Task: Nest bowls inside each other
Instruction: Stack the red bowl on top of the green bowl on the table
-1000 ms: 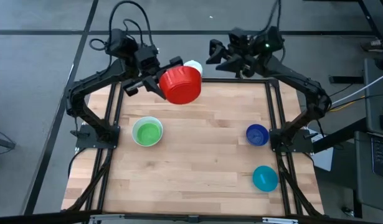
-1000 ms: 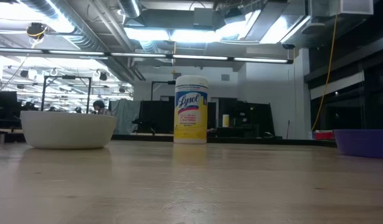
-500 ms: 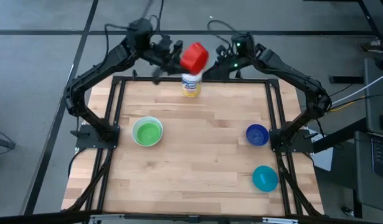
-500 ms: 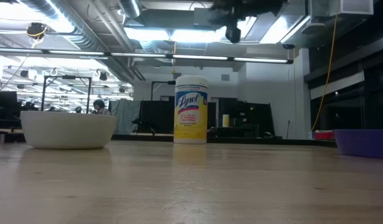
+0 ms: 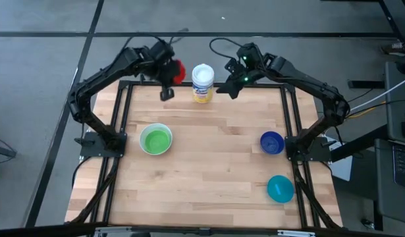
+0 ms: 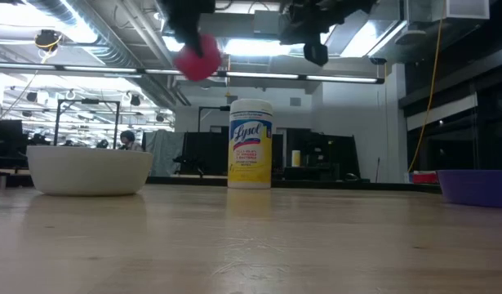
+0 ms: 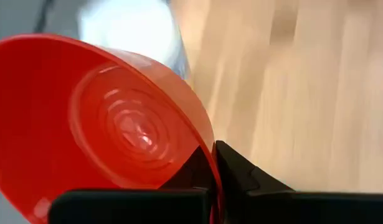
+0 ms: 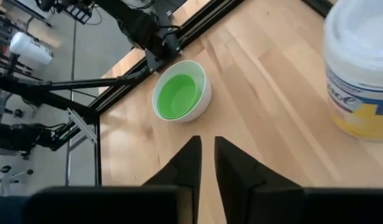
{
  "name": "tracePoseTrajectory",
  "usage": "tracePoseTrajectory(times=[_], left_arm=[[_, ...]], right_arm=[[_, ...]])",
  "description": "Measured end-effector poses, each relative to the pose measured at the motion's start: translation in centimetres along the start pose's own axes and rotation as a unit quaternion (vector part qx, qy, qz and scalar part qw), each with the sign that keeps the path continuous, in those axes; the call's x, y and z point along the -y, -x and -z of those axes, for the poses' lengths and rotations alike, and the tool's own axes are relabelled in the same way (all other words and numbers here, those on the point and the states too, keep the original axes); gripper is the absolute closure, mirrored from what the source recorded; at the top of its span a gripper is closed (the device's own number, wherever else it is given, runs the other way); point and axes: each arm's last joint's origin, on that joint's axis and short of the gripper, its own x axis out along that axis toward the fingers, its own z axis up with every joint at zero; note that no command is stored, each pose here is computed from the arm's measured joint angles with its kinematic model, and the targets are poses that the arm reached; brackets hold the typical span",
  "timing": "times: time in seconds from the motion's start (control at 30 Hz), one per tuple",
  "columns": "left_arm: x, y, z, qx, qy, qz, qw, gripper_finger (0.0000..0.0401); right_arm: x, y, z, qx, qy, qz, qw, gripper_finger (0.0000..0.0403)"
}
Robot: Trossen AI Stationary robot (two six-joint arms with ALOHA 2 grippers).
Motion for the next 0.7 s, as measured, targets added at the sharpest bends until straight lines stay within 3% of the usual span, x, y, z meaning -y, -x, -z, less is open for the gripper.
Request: tracePoseTrajectory(times=[0.23, 0.33, 0.5, 0.7], left_arm=[[3.1, 0.0, 1.3, -0.104, -0.002, 0.048, 0.993, 0.0399], [5.0, -1.3, 2.1, -0.137, 0.000, 0.067, 0.988, 0.0399], [8.7, -5.0, 5.2, -0.188, 0.007, 0.087, 0.978, 0.0399], [12.0, -7.7, 9.4, -0.186, 0.076, 0.082, 0.976, 0.0399]], right_arm=[[-1.5, -1.0, 0.6, -0.009, 0.029, 0.005, 1.000, 0.0315], [-2.1, -1.3, 0.8, -0.013, 0.045, 0.007, 0.999, 0.0298], [-2.8, -1.8, 1.1, -0.016, 0.062, 0.016, 0.998, 0.0273], [-3.2, -2.0, 1.3, -0.021, 0.074, 0.009, 0.997, 0.0258]])
